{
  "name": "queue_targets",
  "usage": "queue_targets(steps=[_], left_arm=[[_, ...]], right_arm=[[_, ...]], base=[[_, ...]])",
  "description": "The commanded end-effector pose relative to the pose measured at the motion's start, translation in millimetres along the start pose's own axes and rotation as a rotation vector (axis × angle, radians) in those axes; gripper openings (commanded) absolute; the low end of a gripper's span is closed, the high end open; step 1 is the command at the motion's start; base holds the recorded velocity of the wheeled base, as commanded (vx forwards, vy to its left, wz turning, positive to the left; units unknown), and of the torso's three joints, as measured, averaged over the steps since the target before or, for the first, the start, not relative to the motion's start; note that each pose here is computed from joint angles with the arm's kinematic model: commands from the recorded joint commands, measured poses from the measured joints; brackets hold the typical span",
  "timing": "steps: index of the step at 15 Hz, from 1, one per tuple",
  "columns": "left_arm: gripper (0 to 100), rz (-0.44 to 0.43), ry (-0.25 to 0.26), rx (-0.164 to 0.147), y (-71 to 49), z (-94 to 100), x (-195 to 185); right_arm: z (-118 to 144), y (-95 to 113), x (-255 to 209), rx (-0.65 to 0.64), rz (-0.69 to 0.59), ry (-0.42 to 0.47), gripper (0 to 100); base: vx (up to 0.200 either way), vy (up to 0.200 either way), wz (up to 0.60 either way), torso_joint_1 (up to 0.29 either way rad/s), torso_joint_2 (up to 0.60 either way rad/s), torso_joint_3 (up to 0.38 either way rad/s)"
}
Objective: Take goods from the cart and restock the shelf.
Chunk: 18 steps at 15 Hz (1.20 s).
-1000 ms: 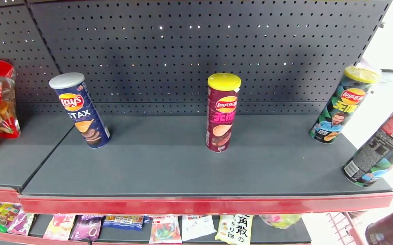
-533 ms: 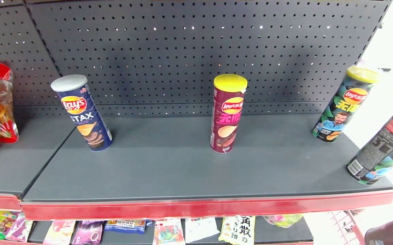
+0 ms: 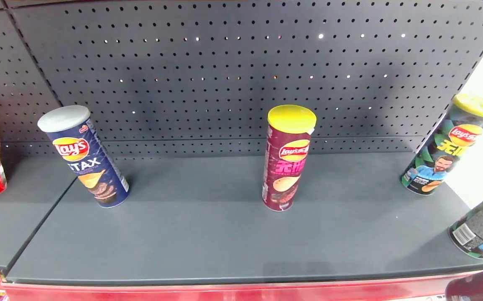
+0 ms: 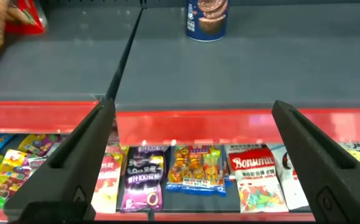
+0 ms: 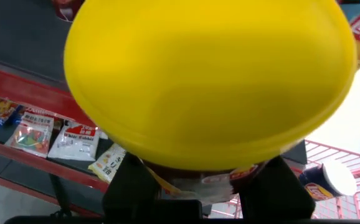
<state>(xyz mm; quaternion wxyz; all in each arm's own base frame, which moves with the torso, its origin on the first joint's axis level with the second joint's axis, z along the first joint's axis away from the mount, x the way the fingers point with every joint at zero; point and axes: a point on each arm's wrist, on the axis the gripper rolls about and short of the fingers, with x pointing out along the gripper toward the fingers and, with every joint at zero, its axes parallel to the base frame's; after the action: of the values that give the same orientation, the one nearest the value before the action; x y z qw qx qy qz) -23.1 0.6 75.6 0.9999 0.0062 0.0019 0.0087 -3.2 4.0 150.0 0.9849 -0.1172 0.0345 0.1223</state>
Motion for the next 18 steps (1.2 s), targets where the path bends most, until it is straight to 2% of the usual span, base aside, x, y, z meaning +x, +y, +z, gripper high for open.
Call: queue_targets(steps=[1,6,8,10,12,13,14,15,16,17,18], left_arm=[[100,0.001,0.001,0.000,0.0,0.0,0.1],[100,0.001,-0.001,0.000,0.0,0.4,0.0],[100,-0.005,0.022,0.002,0.0,0.7,1.6],[100,-0.021,0.041,0.004,0.0,1.1,3.0],[100,-0.059,0.022,0.002,-1.0,1.1,1.8],[100,-0.134,-0.039,-0.022,-1.0,44.8,-0.6],[100,-0.161,-0.028,-0.061,-0.9,93.3,11.5],[100,-0.204,-0.055,-0.094,-1.7,132.6,22.0],[100,-0.277,-0.039,-0.092,-3.7,146.4,31.4],[100,-0.409,0.007,-0.077,-8.1,151.5,43.8],[100,-0.499,0.041,-0.054,-11.7,151.9,52.2]], right_arm=[[1.1,0.1,-0.5,0.011,0.012,-0.008,0],[11.7,-1.2,-4.4,0.013,0.025,-0.053,0],[24.1,-4.1,-3.3,0.010,0.040,-0.068,0],[36.3,-7.1,1.8,0.013,0.087,-0.070,0],[40.1,-6.1,3.1,0.032,0.183,-0.087,0],[38.7,-5.1,5.4,0.049,0.240,-0.079,0],[38.3,-5.2,7.8,0.053,0.251,-0.069,0],[38.7,-6.5,13.6,0.061,0.255,-0.040,0],[40.4,-7.6,17.4,0.063,0.261,-0.026,0],[44.1,-9.5,22.8,0.063,0.267,-0.012,0],[45.3,-9.8,24.0,0.057,0.275,-0.011,0]], base=[[0.000,0.000,0.00,0.000,0.00,0.000],[0.000,0.000,0.00,0.000,0.00,0.000],[0.000,0.000,0.00,0.000,0.00,0.000],[0.000,0.000,0.00,0.000,0.00,0.000],[0.000,0.000,0.00,0.000,0.00,0.000],[0.000,0.000,0.00,0.000,0.00,0.000],[0.000,0.000,0.00,0.000,0.00,0.000],[0.000,0.000,0.00,0.000,0.00,0.000],[0.000,0.000,0.00,0.000,0.00,0.000],[0.000,0.000,0.00,0.000,0.00,0.000],[0.000,0.000,0.00,0.000,0.00,0.000]])
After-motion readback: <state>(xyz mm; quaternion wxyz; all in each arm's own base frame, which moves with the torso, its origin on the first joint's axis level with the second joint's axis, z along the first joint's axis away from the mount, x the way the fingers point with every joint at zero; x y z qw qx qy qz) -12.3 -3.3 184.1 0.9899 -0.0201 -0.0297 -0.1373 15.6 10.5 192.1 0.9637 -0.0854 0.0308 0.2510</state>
